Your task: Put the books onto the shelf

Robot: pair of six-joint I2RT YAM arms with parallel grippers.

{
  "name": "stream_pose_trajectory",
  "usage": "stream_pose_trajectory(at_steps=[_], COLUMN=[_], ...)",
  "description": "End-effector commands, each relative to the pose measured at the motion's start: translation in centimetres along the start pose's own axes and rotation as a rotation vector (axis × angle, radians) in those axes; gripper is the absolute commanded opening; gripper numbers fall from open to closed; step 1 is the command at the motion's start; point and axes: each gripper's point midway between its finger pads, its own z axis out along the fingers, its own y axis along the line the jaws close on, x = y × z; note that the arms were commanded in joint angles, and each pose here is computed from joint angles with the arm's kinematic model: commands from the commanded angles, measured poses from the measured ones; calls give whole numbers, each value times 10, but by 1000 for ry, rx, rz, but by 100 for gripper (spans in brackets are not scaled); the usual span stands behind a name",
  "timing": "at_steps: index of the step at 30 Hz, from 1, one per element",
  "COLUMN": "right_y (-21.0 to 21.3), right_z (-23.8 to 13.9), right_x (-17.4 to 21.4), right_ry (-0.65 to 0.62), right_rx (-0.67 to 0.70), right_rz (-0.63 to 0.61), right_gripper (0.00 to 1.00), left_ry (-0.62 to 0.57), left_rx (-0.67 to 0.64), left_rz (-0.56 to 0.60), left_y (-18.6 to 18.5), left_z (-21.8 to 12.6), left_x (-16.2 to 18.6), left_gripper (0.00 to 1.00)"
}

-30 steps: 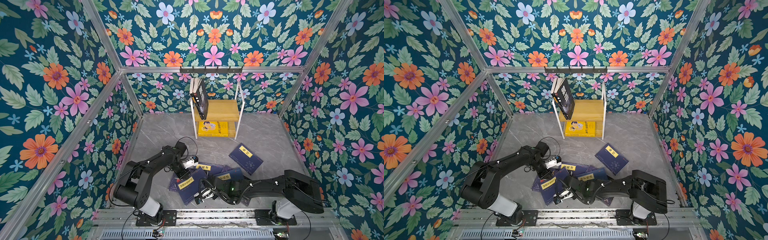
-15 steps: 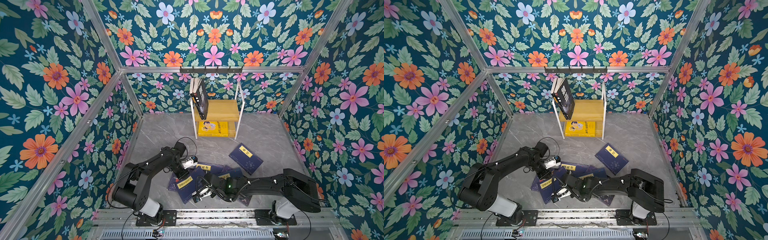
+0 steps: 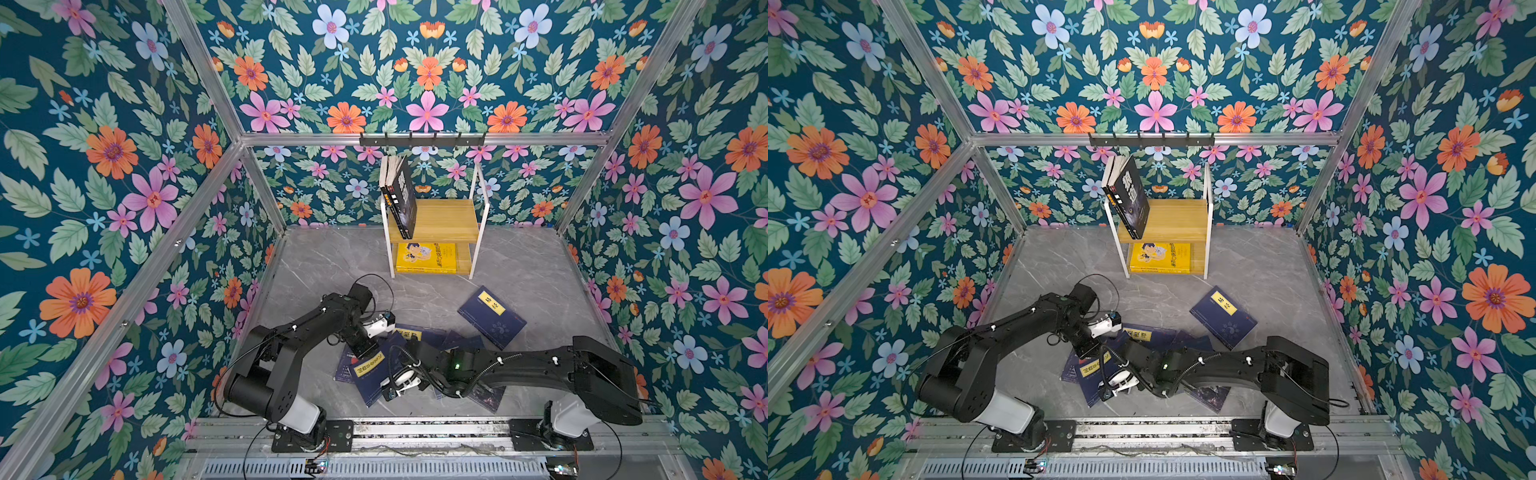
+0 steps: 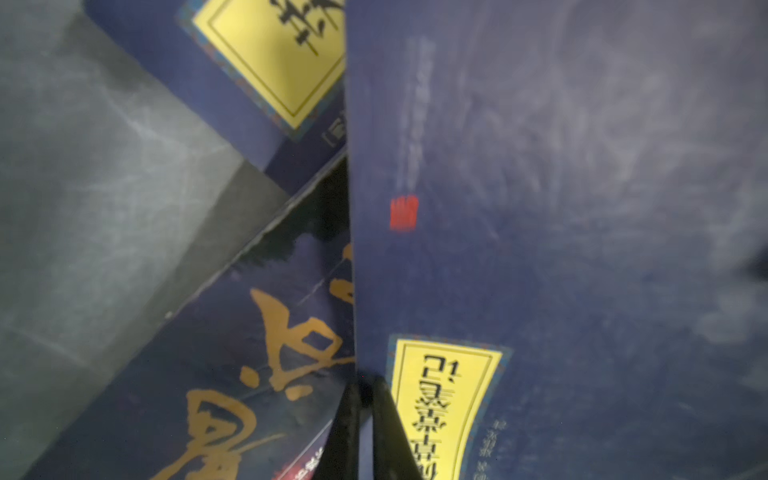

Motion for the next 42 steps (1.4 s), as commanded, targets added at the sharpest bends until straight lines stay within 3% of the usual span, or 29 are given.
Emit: stream_pose_trajectory(at_steps=[1,5,13,16,21,31,35,42], right_y=[-13,-15,-15,-17,-34,-85,-108,-134], right_z=[-3,-3,-1,-5,-18,-40,-43,-45], right_x=[-8,-11,-8,1,13,57,83,134], right_ry=[-29,-40,-28,-8,-13,26,70,156], right_rx=[34,25,9,5,45,167,237,296], right_rz=[-11,-6,5,15,29,106,144,202], right_gripper=[45,43,0,0,0,0,0,0], left_ry=[-3,-4,-45,-131,-350,-676,-732,-740], left_rx=[19,18,-29,-107,-259,-386,-403,-391], left_rz=[12,14,-1,-55,-262,-582,-678,-689], left_y=[-4,-5,3,23,76,135,148,149], left_z=[1,1,-8,-29,-86,-141,-147,-143], left_x=[1,1,-7,-22,-40,-26,-10,-9], left_gripper=[10,10,12,14,35,55,70,81])
